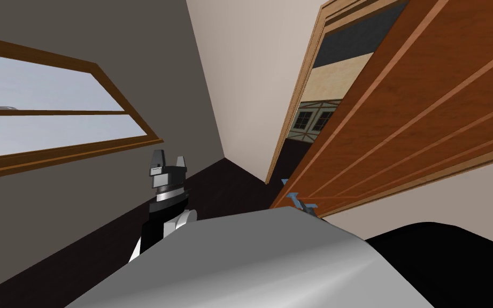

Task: Pull the door open

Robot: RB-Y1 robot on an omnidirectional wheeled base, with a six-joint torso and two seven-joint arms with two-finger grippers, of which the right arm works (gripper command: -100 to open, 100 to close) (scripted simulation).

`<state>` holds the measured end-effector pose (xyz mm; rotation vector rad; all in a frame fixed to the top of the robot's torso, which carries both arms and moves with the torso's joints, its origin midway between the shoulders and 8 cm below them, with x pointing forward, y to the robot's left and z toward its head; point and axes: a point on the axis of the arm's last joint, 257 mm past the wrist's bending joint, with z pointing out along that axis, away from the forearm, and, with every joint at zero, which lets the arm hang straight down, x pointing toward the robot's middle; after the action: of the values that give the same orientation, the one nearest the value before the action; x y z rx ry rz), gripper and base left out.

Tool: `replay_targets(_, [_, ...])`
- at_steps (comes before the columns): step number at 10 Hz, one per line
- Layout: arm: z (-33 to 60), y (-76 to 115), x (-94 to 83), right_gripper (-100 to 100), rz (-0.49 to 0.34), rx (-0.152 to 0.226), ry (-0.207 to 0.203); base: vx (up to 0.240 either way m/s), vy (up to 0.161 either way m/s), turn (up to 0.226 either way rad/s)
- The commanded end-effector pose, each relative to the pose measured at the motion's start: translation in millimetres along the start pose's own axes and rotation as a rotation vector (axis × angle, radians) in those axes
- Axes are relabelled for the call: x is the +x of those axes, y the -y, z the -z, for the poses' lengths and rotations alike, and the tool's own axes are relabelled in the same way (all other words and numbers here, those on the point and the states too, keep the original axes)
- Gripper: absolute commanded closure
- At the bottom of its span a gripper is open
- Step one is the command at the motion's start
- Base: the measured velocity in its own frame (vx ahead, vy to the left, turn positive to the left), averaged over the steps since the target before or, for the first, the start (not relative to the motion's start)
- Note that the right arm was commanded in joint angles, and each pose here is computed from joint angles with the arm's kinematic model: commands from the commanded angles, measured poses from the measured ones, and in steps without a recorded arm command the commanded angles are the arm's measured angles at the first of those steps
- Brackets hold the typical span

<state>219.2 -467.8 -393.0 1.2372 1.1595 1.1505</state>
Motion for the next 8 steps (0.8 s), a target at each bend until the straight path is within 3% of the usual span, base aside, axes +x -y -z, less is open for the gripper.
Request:
replay_targets(1, [11.7,-0.3,10.3,100,-0.003,0.000,-0.038,-0.101,-0.054,-0.068])
replay_targets(2, [15.1,-0.5,14.1,100,-0.005,0.000,-0.050,-0.102,-0.041,-0.032])
replay_targets(3, [11.6,0.1,11.1,100,-0.002,0.001,-0.040,-0.047,-0.018,-0.006])
replay_targets(8, [10.4,-0.1,22.2,100,-0.005,0.001,-0.094,0.059,-0.046,0.201])
